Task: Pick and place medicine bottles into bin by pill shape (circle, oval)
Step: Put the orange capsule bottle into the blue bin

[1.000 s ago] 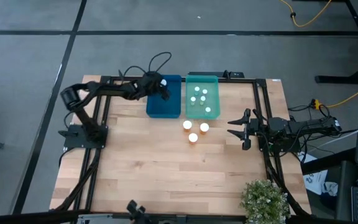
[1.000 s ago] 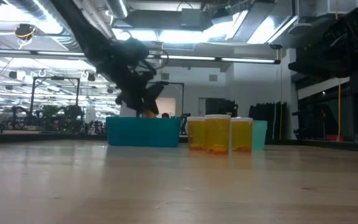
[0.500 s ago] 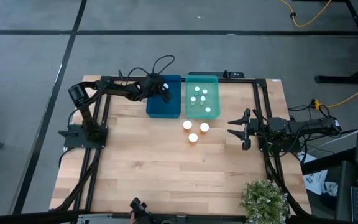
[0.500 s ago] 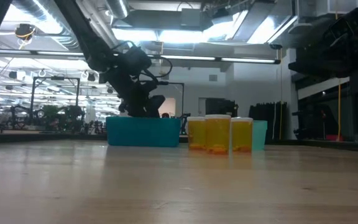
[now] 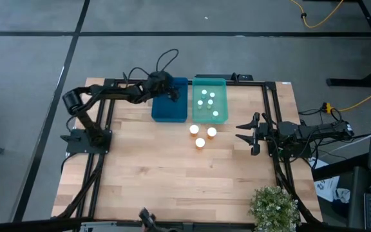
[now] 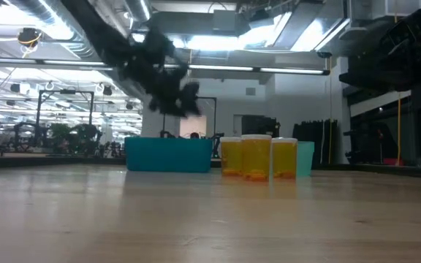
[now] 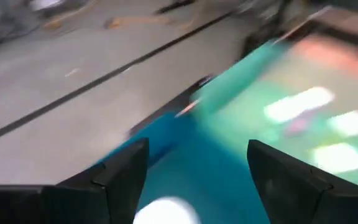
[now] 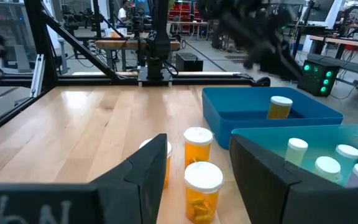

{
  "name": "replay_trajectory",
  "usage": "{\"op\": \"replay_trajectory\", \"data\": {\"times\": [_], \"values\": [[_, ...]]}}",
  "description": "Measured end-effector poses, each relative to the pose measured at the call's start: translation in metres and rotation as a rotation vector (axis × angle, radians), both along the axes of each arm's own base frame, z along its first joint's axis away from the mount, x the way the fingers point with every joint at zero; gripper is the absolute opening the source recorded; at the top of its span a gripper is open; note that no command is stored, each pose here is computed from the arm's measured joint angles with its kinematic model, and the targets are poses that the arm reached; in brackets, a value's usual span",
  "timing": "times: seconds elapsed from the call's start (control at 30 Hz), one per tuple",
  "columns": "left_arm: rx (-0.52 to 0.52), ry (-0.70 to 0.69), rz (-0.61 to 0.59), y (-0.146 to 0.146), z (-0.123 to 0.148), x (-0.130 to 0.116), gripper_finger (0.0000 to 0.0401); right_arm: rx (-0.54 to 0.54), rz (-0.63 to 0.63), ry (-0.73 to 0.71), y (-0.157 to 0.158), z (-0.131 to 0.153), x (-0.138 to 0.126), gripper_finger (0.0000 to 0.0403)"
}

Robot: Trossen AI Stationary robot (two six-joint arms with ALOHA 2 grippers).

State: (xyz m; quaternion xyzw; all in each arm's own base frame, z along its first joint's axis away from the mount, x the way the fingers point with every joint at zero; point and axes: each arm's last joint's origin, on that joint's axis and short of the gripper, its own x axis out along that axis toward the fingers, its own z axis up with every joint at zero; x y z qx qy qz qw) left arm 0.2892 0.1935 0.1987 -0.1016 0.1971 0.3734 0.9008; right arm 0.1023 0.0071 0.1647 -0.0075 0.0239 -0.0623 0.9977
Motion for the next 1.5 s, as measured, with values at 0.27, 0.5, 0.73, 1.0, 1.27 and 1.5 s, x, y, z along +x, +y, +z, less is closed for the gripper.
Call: {"op": "replay_trajectory", "data": {"times": [0.27, 0.5, 0.73, 1.0, 1.27, 1.5], "values": [[-0.049, -0.111, -0.521, -0.098, 0.040, 0.028, 0.0253, 0.000, 0.000, 0.000, 0.000, 0.000, 0.000, 0.0177], [0.032, 0.092, -0.612, -0.194, 0.011, 0.047, 0.0253, 0.000, 0.000, 0.000, 0.000, 0.000, 0.000, 0.0177], [-0.081, 0.194, -0.467, -0.219, -0.029, 0.051, 0.0253, -0.001, 0.000, 0.000, 0.000, 0.000, 0.000, 0.0177], [-0.130, 0.245, -0.336, -0.203, -0.063, 0.058, 0.0253, 0.001, 0.000, 0.000, 0.000, 0.000, 0.000, 0.0177], [-0.070, 0.216, -0.323, -0.189, -0.072, 0.067, 0.0253, -0.001, 0.000, 0.000, 0.000, 0.000, 0.000, 0.0177], [-0.031, 0.140, -0.297, -0.185, -0.074, 0.074, 0.0253, 0.000, 0.000, 0.000, 0.000, 0.000, 0.000, 0.0177]]}}
